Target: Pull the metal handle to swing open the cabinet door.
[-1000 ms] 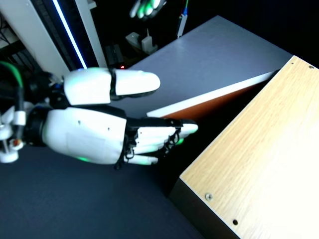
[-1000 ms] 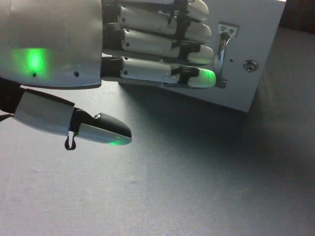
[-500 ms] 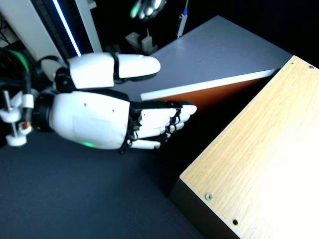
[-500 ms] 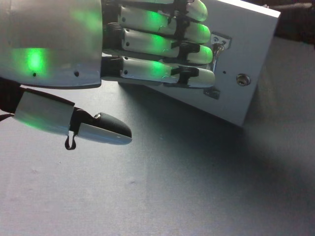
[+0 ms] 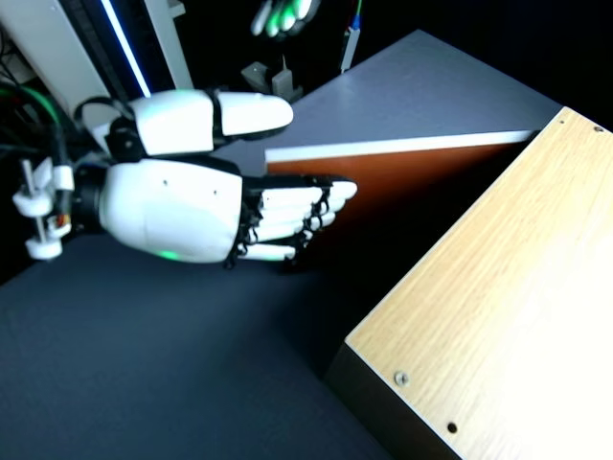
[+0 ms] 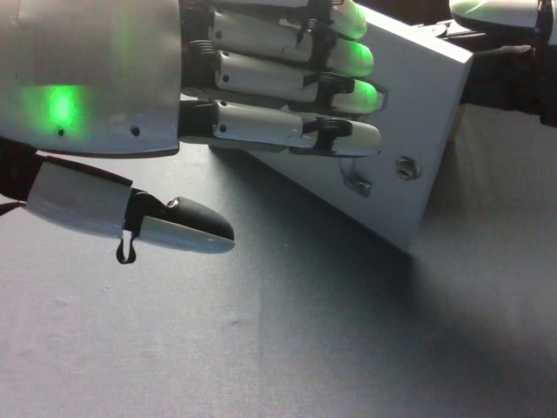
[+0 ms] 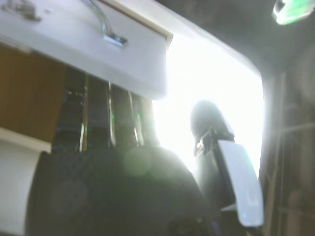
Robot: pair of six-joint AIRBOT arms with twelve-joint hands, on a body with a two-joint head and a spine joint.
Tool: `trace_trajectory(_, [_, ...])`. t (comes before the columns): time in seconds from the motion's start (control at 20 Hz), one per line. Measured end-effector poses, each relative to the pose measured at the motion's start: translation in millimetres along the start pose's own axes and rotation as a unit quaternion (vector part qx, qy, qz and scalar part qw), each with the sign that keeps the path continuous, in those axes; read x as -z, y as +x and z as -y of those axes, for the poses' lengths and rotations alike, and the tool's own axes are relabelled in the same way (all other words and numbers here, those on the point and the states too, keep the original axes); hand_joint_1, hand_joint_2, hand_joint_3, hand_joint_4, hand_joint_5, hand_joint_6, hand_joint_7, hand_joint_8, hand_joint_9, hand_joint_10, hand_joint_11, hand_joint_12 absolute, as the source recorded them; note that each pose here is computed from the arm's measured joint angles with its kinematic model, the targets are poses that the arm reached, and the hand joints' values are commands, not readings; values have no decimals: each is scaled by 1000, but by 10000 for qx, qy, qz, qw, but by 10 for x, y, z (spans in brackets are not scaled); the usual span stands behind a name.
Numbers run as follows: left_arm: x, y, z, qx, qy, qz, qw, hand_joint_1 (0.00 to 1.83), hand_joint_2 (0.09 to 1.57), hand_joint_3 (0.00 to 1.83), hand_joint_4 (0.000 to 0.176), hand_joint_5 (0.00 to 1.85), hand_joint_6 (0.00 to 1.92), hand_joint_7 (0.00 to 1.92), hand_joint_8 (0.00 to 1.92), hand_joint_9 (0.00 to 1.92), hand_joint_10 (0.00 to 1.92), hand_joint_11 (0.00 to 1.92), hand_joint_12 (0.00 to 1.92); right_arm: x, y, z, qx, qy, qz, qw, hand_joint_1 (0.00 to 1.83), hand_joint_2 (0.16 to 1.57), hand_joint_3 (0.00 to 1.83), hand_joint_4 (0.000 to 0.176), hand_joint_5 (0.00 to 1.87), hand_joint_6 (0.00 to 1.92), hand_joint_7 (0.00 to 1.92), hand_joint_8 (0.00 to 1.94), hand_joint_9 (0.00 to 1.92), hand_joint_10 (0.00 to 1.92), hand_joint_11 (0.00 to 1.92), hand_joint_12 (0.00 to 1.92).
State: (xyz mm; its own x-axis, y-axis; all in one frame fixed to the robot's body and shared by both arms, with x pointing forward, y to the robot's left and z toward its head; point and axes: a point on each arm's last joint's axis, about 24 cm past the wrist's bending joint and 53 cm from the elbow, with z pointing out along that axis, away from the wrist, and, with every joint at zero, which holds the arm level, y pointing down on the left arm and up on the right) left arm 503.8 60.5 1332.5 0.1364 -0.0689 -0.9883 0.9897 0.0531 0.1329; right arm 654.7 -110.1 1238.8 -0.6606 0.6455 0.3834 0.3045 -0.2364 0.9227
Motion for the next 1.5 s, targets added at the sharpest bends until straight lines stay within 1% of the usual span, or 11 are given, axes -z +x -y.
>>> trace_trajectory(0.15, [0, -1, 0, 1, 0, 2, 10000, 0, 1376, 0, 0, 254, 2, 300, 2, 267, 1, 0, 569, -7, 57, 34, -1, 37, -50, 10000, 0, 1351, 1, 0, 322, 1, 364, 1, 343, 2, 0, 927])
trace_trajectory(0.25, [0, 1, -1, -1, -2, -2, 10000, 0, 1374, 0, 0, 258, 3, 306, 3, 273, 2, 0, 584, -11, 106, 65, -265, 93, -124, 9995, 0, 1352, 1, 0, 324, 2, 360, 0, 340, 1, 0, 929])
trace_trajectory(0.4, [0, 0, 0, 0, 0, 0, 10000, 0, 1380, 2, 0, 260, 2, 308, 3, 277, 3, 0, 587, -24, 173, 85, -301, 108, -216, 9993, 0, 1352, 1, 0, 324, 2, 360, 1, 340, 0, 0, 930])
trace_trajectory(0.5, [0, 0, -1, 0, -2, 0, 10000, 0, 1381, 2, 0, 259, 2, 309, 3, 278, 3, 0, 587, -31, 244, 148, -313, 173, -294, 9989, 0, 1353, 1, 0, 310, 0, 348, 0, 327, 1, 0, 909])
trace_trajectory(0.7, [1, 0, 2, 0, 4, 1, 10000, 0, 1381, 1, 0, 261, 2, 305, 0, 273, 0, 0, 572, -61, 437, 277, -319, 271, -618, 9972, 0, 1352, 0, 0, 312, 2, 352, 3, 332, 3, 0, 905])
trace_trajectory(0.8, [0, -1, 0, 1, 0, 2, 10000, 0, 1382, 1, 0, 258, 0, 309, 1, 276, 1, 0, 587, -72, 528, 269, -323, 234, -789, 9961, 0, 1350, 0, 0, 314, 2, 353, 2, 332, 2, 0, 895])
trace_trajectory(0.9, [0, 0, -1, 0, -2, 0, 10000, 0, 1381, 0, 0, 257, 0, 304, 0, 271, 0, 0, 585, -79, 623, 274, -422, 195, -1019, 9937, 0, 1351, 0, 0, 313, 0, 349, 0, 325, 0, 0, 876])
trace_trajectory(1.05, [0, 0, 0, 0, 0, 0, 10000, 0, 1386, 1, 0, 260, 1, 310, 3, 279, 4, 0, 596, -90, 764, 325, -249, 245, -1290, 9910, 0, 1352, 0, 0, 325, 3, 363, 3, 340, 5, 0, 919])
trace_trajectory(1.15, [0, 0, 0, 0, 0, 0, 10000, 0, 1383, 0, 0, 260, 1, 311, 3, 278, 3, 0, 598, -107, 842, 367, -211, 294, -1430, 9891, 0, 1352, 0, 0, 324, 2, 362, 2, 339, 3, 0, 905])
trace_trajectory(1.3, [2, 17, 0, -19, 0, -34, 10000, 0, 1387, 1, 0, 263, 2, 308, 2, 275, 2, 0, 587, -116, 961, 507, -170, 468, -1662, 9848, 0, 1355, 1, 0, 312, 2, 351, 1, 325, 1, 0, 886])
trace_trajectory(1.5, [14, 18, 9, -23, 16, -40, 10000, 0, 1389, 1, 0, 263, 1, 311, 2, 280, 3, 0, 601, -131, 1013, 563, -214, 510, -1784, 9824, 0, 1357, 2, 0, 315, 3, 355, 3, 331, 3, 0, 886])
